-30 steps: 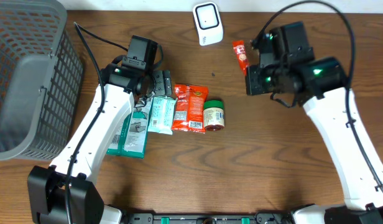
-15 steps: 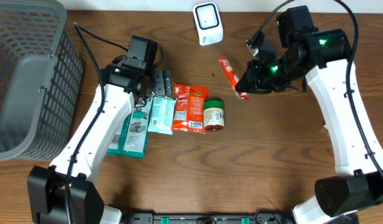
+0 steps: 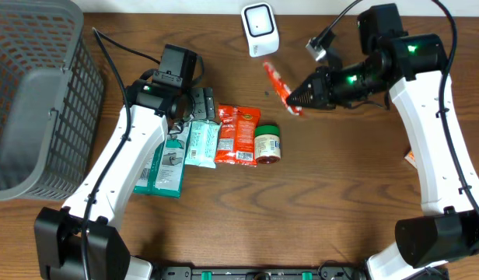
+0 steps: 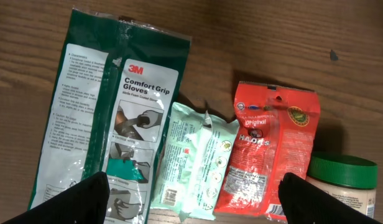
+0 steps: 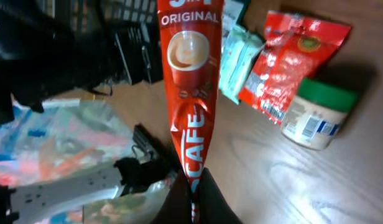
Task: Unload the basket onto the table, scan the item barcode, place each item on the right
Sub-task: 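Carry the red stick up to the white scanner with the right gripper, then hold the red stick in front of the scanner window, then release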
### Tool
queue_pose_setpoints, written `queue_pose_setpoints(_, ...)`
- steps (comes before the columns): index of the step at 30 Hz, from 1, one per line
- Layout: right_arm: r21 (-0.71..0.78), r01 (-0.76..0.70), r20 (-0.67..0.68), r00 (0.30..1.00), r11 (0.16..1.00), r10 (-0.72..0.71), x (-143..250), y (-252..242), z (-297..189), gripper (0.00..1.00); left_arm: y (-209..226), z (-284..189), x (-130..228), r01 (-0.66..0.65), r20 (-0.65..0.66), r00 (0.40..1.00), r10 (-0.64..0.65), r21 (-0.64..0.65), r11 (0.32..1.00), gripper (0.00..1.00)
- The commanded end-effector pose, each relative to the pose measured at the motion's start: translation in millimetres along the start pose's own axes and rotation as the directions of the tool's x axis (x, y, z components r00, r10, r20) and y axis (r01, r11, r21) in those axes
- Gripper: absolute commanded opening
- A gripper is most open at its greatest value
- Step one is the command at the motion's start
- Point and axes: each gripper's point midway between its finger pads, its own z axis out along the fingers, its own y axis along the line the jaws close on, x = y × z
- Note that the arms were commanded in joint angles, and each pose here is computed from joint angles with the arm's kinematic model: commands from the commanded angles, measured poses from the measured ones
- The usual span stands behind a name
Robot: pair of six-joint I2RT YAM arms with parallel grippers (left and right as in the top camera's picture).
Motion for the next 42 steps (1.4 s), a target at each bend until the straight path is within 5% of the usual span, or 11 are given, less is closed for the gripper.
queue_pose_setpoints(1,0.013,-0.011,0.061,0.998,1.0,0.01,-16,11,-3,0.01,4,1,0,0.011,0.0,1.0,-0.011,-0.019,1.0,0.87)
queue_pose_setpoints(11,0.011,0.015,0.209,0.978,1.0,-0.017,-88,42,-13,0.01,4,1,0,0.011,0.0,1.0,-0.011,-0.019,1.0,0.88)
queue_pose_setpoints(26,0.331,-0.005,0.447,0.882,0.944,-0.152,-230,-76,80,0.01,4,1,0,0.011,0.0,1.0,-0.011,-0.019,1.0,0.87)
queue_pose_setpoints(42,0.501,-0.011,0.348,0.918,0.865,-0.19,-232,-203,171,0.01,4,1,0,0.011,0.0,1.0,-0.011,-0.019,1.0,0.88)
